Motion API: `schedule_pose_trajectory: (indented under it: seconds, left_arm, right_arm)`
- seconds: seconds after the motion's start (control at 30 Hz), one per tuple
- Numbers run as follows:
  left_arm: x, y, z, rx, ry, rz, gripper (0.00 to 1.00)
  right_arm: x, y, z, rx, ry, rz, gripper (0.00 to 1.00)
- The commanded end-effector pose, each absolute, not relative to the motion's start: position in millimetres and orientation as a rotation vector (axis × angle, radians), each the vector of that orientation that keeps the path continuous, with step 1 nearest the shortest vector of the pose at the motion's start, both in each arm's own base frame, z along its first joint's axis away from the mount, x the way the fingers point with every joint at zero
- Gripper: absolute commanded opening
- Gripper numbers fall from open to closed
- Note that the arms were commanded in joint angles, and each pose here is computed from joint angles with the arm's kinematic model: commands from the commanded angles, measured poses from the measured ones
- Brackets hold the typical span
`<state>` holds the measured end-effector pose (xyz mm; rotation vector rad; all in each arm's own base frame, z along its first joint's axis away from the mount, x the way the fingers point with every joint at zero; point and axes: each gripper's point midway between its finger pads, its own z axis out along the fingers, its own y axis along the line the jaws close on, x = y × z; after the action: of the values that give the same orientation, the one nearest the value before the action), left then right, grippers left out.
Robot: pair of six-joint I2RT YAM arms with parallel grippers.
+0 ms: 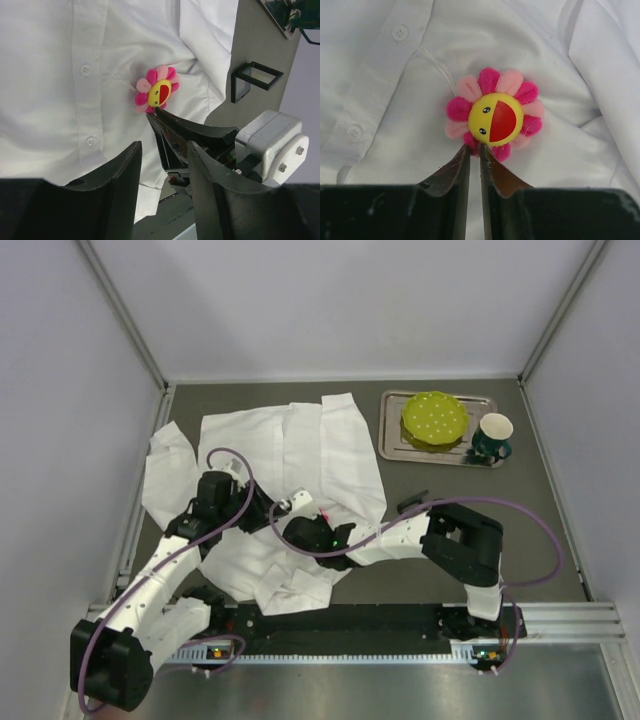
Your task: Remove the brooch from the garment
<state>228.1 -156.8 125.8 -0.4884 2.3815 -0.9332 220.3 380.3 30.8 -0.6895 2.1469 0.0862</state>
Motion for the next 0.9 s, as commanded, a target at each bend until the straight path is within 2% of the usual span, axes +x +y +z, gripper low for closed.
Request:
schedule_pose_trajectory:
  seconds: [0.0, 0.1, 0.33, 0.63, 0.87]
  left_arm:
    - [232.0, -165.8, 139.2, -0.403, 2.327, -1.008, 0.47]
    - [230.3, -167.8, 133.3, -0.397, 2.354, -1.016, 0.49]
    - [224.5, -169.2, 105.6, -0.461, 2.527, -0.967, 0.54]
    - [227.2, -189.9, 91.8, -0.487, 2.516, -1.135, 0.60]
    - [238.0, -197.8, 84.1, -0.542, 2.508, -1.166, 0.56]
  right_arm:
    - [228.4, 386.9, 42.8, -0.582, 2.136, 0.175, 0.07]
    - [225.3, 380.9, 38.8, -0.579, 2.164, 0.226, 0.00]
    - [220.7, 390.6, 55.4, -0.493, 2.190, 0.546, 0.00]
    - [223.7, 389.0, 73.4, -0.400, 2.221, 0.767, 0.00]
    - [229.6, 379.1, 73.5, -0.321, 2.238, 0.843, 0.00]
